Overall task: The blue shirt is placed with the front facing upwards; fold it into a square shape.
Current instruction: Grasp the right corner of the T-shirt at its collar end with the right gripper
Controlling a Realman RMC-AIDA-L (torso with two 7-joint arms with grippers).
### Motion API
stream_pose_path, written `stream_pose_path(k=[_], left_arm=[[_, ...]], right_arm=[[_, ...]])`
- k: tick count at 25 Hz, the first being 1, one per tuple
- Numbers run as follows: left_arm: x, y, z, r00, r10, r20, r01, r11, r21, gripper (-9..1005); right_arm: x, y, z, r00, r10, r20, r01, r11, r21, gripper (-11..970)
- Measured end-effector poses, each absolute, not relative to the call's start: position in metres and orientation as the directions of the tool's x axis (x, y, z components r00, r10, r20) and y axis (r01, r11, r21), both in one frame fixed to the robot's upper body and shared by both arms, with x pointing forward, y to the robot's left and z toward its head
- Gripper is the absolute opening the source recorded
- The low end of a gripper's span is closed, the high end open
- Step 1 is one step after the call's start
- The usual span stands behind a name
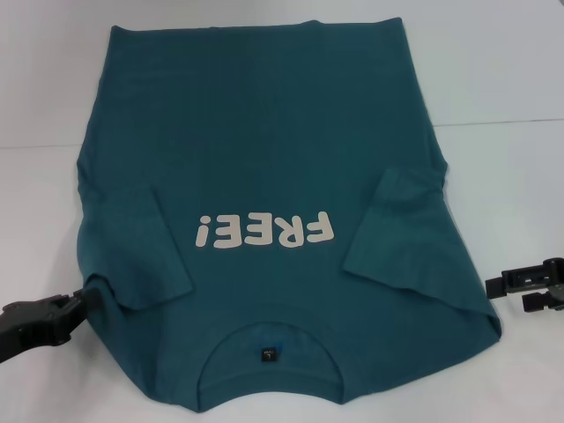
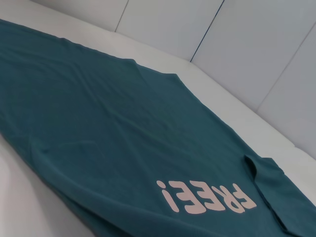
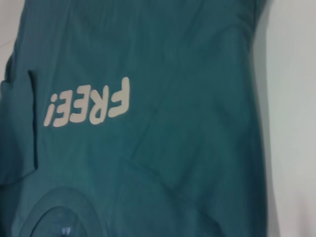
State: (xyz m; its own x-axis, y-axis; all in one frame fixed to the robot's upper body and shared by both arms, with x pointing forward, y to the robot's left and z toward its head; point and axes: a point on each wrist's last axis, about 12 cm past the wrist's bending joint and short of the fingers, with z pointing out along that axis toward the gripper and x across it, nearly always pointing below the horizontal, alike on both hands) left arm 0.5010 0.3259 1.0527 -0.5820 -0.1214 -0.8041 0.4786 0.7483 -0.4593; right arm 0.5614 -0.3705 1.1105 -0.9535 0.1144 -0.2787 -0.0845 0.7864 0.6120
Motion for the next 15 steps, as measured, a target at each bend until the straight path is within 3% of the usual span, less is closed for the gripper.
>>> stream_pose_path(k=[15], left_arm=[[0.5, 0.323, 1.051, -0.57, -0.136, -0.81, 0.486, 0.74, -0.466, 33]], right_arm=[[0.558, -0.358, 1.1, -0.96, 0.096, -0.264, -0.093, 0.78, 0.619, 846]])
